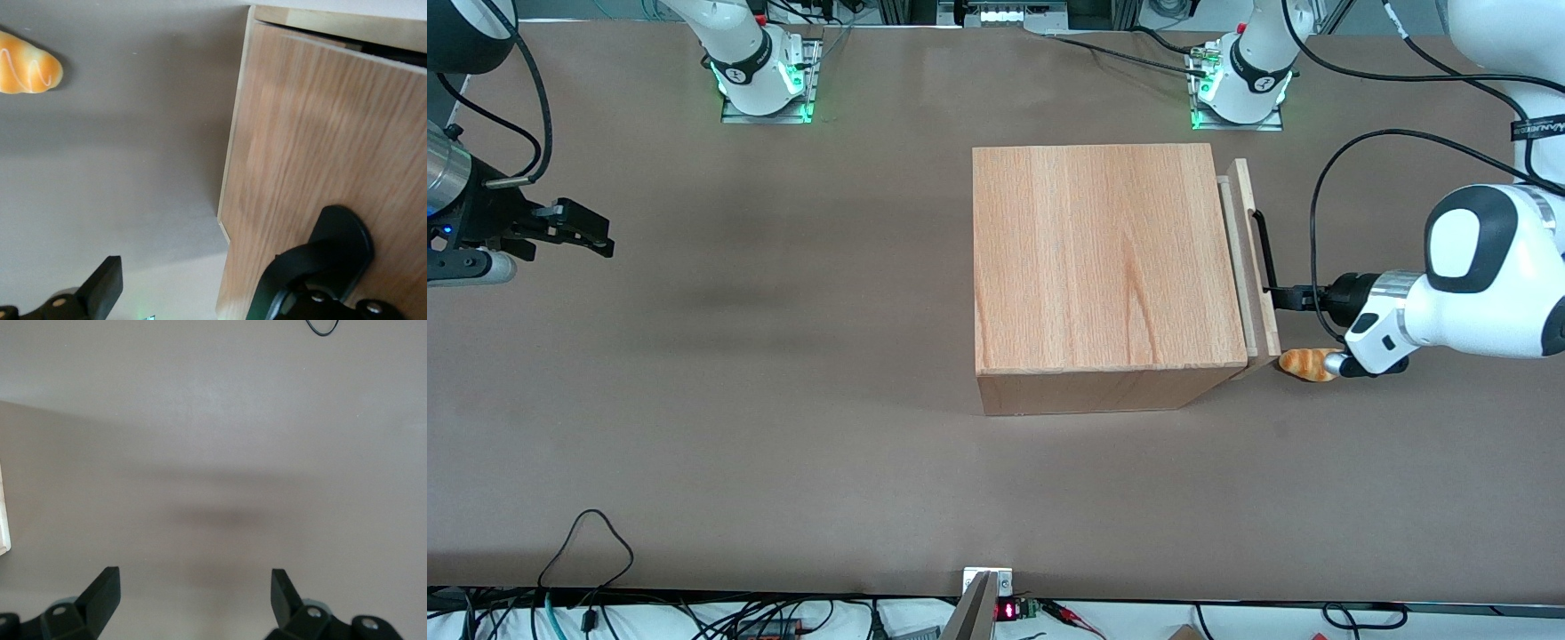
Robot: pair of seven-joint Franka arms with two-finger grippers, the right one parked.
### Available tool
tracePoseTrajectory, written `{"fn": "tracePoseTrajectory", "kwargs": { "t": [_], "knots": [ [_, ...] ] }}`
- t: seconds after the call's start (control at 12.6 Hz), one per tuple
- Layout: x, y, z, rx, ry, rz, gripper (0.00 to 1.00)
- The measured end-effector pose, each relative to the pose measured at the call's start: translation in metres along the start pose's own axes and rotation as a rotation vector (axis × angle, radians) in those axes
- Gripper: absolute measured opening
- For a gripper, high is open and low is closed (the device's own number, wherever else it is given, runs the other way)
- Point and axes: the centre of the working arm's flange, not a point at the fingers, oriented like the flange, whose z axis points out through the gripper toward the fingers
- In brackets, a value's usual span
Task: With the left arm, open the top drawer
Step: 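Pull the drawer handle away from the cabinet with the left gripper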
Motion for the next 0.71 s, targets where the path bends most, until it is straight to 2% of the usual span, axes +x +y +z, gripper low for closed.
{"fn": "tracePoseTrajectory", "kwargs": {
  "t": [0.4,0.71],
  "knots": [
    [-0.001,-0.023,-0.009,-0.013,0.003,-0.029,1.0],
    [-0.002,-0.038,-0.015,-0.002,0.009,-0.043,1.0]
  ]
}}
